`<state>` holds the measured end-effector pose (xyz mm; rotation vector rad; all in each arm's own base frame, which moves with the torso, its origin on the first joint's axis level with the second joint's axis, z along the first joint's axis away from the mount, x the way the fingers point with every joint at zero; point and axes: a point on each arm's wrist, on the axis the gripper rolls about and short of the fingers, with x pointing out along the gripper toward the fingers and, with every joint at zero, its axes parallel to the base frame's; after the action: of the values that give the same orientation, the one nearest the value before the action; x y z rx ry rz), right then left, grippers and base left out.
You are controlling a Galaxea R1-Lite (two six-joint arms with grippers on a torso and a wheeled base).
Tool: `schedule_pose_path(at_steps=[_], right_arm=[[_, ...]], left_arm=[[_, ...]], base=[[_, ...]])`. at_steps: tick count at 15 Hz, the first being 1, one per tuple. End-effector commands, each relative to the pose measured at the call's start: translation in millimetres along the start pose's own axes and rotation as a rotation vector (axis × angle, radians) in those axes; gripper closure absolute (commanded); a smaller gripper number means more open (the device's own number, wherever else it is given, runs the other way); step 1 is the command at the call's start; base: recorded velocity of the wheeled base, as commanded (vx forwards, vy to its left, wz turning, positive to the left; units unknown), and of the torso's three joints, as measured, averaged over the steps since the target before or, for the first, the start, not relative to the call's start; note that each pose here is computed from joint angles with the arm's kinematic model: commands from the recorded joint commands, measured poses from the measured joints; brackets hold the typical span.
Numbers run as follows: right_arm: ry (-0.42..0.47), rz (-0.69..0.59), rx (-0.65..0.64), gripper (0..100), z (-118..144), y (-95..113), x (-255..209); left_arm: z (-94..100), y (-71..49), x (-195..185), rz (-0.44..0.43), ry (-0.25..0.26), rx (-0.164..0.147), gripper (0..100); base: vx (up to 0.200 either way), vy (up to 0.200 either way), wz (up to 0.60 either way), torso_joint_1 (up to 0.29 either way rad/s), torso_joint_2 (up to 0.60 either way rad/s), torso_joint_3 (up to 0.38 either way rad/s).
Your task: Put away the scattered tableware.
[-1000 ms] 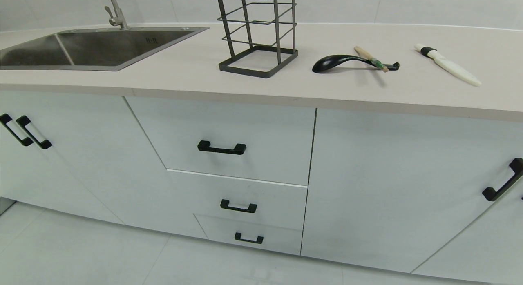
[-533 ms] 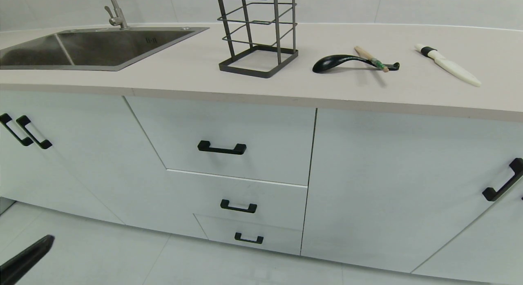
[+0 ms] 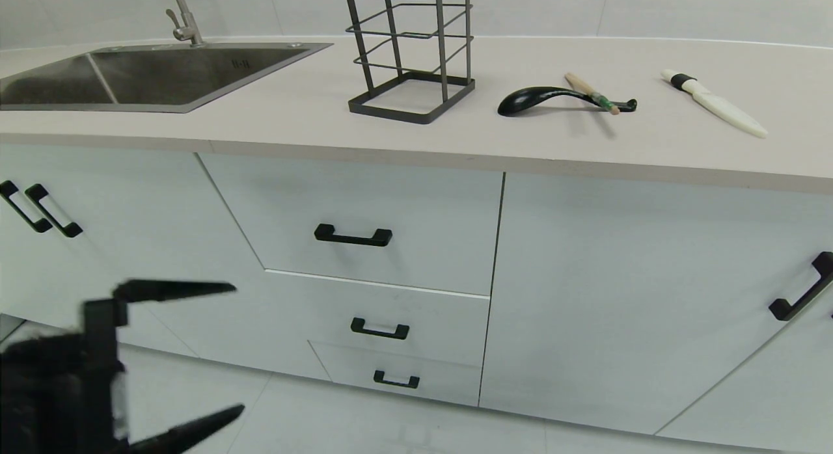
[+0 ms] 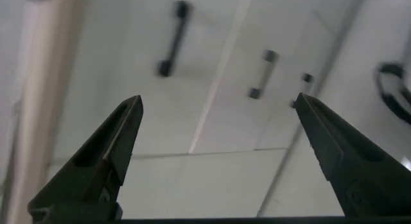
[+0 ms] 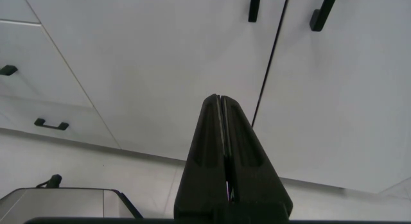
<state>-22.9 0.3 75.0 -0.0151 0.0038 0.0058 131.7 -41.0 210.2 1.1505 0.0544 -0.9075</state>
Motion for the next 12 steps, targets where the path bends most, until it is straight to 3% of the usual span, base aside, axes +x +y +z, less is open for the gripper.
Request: schedule_pose_path(at_steps=[1,5,6,7,8,9,12], right_arm=[[0.001,0.000,0.000,100,0.0,0.0,0.1],[0.001,0.000,0.000,100,0.0,0.0,0.1],[0.001,0.000,0.000,100,0.0,0.0,0.1],[0.001,0.000,0.000,100,0.0,0.0,0.1],[0.001,0.000,0.000,100,0.0,0.0,0.1],[0.001,0.000,0.000,100,0.0,0.0,0.1],[0.001,0.000,0.000,100,0.0,0.0,0.1]], left_arm=[[-5.5,-7.8,33.4,-0.180,0.040,0.000,0],[-14.1,-22.1,45.0,-0.262,0.067,-0.026,0],[-16.4,-18.5,56.4,-0.278,0.066,0.019,0],[-20.4,-15.5,70.5,-0.300,0.062,0.100,0],[-25.2,-17.2,81.2,-0.339,0.069,0.156,0],[-30.0,-19.9,90.0,-0.375,0.090,0.174,0],[-40.0,-36.7,127.7,-0.532,0.103,0.130,0]], base=[[0.000,0.000,0.00,0.000,0.00,0.000],[0.000,0.000,0.00,0.000,0.00,0.000],[0.000,0.000,0.00,0.000,0.00,0.000],[0.000,0.000,0.00,0.000,0.00,0.000],[0.000,0.000,0.00,0.000,0.00,0.000],[0.000,0.000,0.00,0.000,0.00,0.000],[0.000,0.000,0.00,0.000,0.00,0.000]])
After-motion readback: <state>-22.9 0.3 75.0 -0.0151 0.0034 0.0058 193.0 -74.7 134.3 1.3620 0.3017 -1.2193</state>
